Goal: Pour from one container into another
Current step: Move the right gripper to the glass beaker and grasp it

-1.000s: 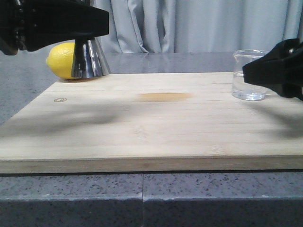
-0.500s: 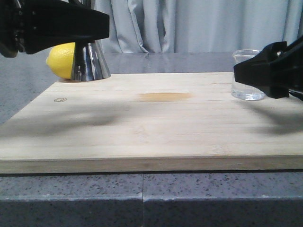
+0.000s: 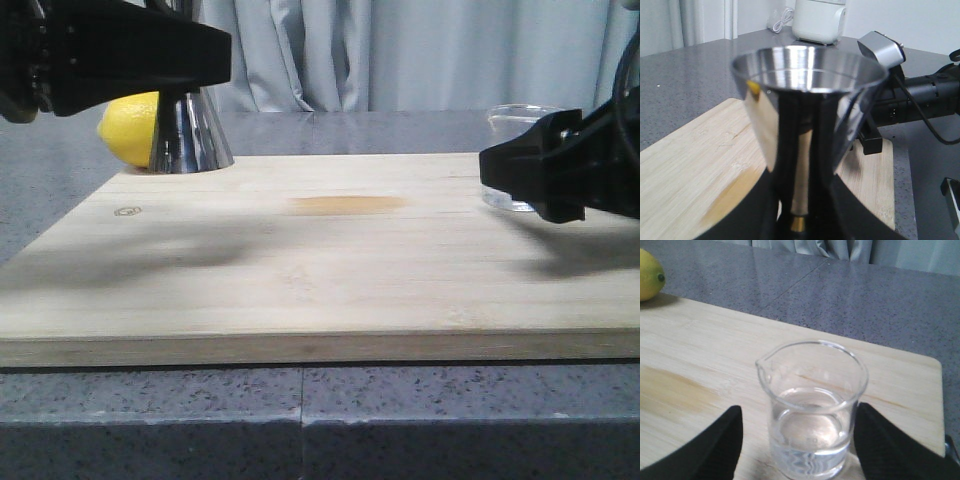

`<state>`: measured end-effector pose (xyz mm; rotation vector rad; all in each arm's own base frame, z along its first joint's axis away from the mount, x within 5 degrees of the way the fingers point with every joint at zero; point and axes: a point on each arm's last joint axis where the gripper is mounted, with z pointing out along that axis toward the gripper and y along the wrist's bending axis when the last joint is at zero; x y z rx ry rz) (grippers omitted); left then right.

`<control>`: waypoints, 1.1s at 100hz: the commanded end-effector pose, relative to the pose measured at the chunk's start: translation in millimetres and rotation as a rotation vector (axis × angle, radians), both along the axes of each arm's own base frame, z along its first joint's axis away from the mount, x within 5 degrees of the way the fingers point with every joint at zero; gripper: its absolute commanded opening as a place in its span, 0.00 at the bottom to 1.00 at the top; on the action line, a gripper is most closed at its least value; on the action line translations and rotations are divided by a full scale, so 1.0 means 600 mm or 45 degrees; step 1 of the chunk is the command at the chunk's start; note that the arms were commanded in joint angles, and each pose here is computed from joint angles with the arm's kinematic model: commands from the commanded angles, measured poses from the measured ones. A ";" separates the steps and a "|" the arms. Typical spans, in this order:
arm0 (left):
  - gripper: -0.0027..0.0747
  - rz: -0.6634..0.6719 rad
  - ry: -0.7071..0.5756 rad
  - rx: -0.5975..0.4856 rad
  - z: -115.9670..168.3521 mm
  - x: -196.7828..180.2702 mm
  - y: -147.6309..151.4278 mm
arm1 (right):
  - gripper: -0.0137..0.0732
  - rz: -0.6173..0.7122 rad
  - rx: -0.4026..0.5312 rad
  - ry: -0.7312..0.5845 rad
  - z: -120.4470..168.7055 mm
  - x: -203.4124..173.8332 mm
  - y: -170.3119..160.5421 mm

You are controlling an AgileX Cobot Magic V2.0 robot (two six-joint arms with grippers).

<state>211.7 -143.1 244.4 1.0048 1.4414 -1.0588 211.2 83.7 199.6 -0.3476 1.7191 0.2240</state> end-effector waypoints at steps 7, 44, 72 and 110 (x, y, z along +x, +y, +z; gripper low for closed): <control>0.01 -0.018 -0.065 -0.126 0.037 -0.002 0.000 | 0.66 0.006 0.046 -0.172 0.024 0.011 0.005; 0.01 -0.021 -0.066 -0.123 0.037 -0.002 0.000 | 0.61 -0.031 0.075 -0.211 0.020 0.018 0.003; 0.01 -0.034 -0.067 -0.109 0.035 -0.004 0.000 | 0.58 -0.065 0.063 -0.215 0.020 0.022 -0.007; 0.01 -0.034 -0.059 -0.111 0.035 -0.004 0.000 | 0.57 -0.066 0.068 -0.229 0.022 0.022 -0.007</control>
